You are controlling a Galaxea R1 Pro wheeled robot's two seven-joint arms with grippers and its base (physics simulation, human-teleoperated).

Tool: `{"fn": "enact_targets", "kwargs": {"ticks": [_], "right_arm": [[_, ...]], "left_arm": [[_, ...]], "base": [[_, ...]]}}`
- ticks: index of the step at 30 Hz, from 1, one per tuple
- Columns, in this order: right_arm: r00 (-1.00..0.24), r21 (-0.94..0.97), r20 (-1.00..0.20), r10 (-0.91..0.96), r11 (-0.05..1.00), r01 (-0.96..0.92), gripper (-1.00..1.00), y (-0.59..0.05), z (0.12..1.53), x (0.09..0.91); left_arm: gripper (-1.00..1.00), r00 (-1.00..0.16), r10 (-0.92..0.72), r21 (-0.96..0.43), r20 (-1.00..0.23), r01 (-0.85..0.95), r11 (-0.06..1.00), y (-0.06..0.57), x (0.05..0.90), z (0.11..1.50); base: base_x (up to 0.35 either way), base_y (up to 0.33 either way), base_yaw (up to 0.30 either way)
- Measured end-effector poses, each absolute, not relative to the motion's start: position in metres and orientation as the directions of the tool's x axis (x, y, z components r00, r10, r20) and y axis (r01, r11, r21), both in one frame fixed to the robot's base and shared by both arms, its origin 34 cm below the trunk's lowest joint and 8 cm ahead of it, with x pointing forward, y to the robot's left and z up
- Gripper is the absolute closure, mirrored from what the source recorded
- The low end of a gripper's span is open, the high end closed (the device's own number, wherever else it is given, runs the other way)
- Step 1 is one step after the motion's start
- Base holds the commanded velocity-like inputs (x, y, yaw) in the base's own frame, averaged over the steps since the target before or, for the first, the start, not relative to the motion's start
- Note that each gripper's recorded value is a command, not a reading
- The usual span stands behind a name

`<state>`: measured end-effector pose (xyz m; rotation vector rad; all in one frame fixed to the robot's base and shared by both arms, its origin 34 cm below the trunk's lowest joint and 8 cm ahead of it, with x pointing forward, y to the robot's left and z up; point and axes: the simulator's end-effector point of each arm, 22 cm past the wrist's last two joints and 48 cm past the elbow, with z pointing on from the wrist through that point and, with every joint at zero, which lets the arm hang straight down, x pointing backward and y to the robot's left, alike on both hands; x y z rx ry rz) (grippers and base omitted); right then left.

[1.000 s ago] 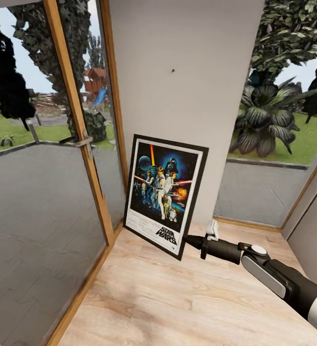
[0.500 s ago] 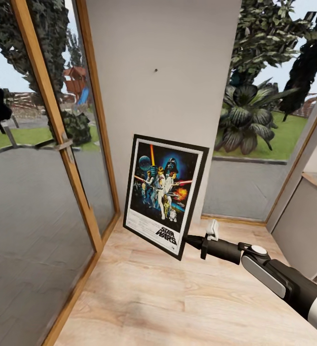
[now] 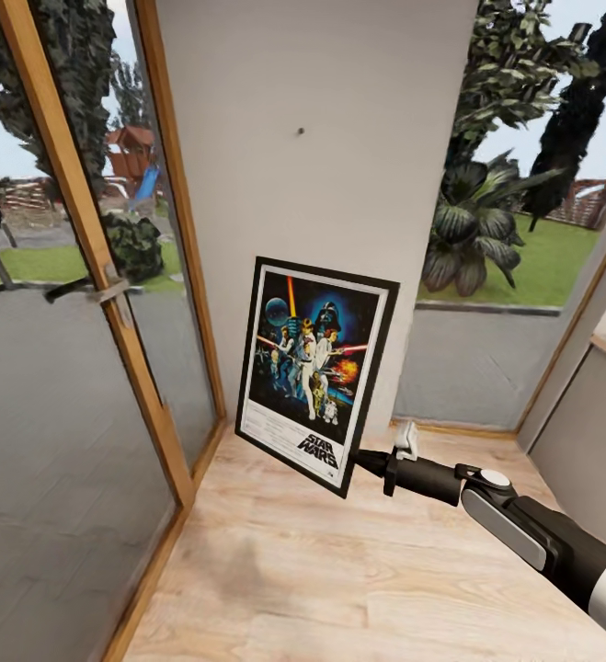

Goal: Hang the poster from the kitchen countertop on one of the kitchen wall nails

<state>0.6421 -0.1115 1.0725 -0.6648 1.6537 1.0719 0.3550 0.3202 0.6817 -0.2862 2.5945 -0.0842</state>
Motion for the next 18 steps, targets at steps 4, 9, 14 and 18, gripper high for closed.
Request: {"fn": "enact_targets", "kwargs": {"ticks": [4, 9, 14, 18], "right_arm": [[-0.336, 0.330, -0.939, 0.071, 0.453, -0.828, 1.00, -0.1115, 1.0721, 0.6422], [-0.336, 0.330, -0.939, 0.071, 0.453, -0.828, 1.00, -0.1114, 1.0721, 0.6423], [-0.336, 0.331, -0.939, 0.071, 0.453, -0.828, 1.00, -0.1113, 1.0720, 0.6423], [-0.335, 0.330, -0.939, 0.072, 0.453, -0.828, 1.00, -0.1114, 1.0724, 0.6424]], "left_arm": [[-1.00, -0.841, -0.219, -0.115, -0.495, -0.187, 0.976, 0.3203, 0.3549, 0.6815], [-1.00, -0.840, -0.220, -0.115, -0.496, -0.187, 0.976, 0.3204, 0.3554, 0.6817], [-1.00, -0.840, -0.221, -0.115, -0.496, -0.188, 0.975, 0.3207, 0.3554, 0.6817], [-1.00, -0.839, -0.221, -0.115, -0.497, -0.189, 0.975, 0.3211, 0.3555, 0.6819]], "base": [[0.070, 0.060, -0.227], [0.020, 0.017, -0.094], [0.006, 0.005, -0.026], [0.030, 0.001, -0.004]]}}
